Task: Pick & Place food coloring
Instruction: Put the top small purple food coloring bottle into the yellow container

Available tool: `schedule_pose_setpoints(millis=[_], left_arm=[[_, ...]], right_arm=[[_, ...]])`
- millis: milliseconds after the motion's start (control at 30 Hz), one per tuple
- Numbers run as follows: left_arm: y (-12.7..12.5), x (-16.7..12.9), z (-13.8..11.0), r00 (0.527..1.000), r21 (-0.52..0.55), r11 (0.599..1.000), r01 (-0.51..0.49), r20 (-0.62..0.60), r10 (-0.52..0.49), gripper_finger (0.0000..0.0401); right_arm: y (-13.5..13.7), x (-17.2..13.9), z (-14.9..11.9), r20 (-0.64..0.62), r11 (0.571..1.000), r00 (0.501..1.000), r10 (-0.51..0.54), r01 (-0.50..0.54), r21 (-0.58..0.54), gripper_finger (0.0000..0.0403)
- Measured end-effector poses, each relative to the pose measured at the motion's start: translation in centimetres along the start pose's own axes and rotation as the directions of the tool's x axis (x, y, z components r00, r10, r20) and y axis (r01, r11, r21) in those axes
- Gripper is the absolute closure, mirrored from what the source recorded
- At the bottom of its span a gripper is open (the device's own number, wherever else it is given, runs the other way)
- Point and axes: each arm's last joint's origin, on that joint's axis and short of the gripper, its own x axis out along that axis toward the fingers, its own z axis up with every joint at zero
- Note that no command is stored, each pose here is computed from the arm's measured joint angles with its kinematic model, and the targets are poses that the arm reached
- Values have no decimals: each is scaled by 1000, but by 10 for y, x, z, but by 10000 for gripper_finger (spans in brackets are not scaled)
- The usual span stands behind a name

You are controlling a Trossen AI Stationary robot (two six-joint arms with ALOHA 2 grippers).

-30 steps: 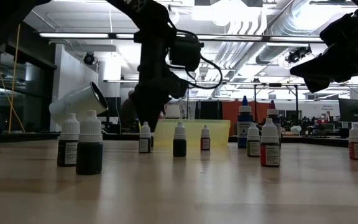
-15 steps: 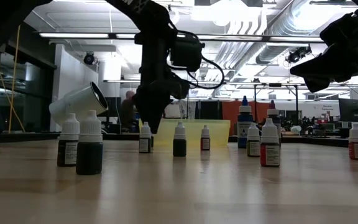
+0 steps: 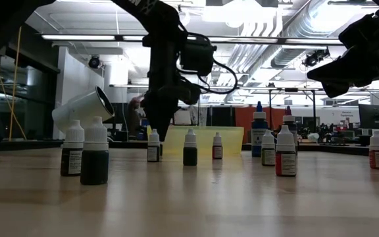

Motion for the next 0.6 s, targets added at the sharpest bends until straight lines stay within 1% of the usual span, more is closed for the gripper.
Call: schedule_pose_setpoints(millis=[433,600], left_arm=[[0,6,1,1000,8,1000,-6,-14,6,349],[0,0,3,999,17,1000,-10,-38,11,358]], right_arm=[[0,0,0,0,1000,1000,0,0,0,402],[0,0,0,0,1000,1000,1,-1,0,402]])
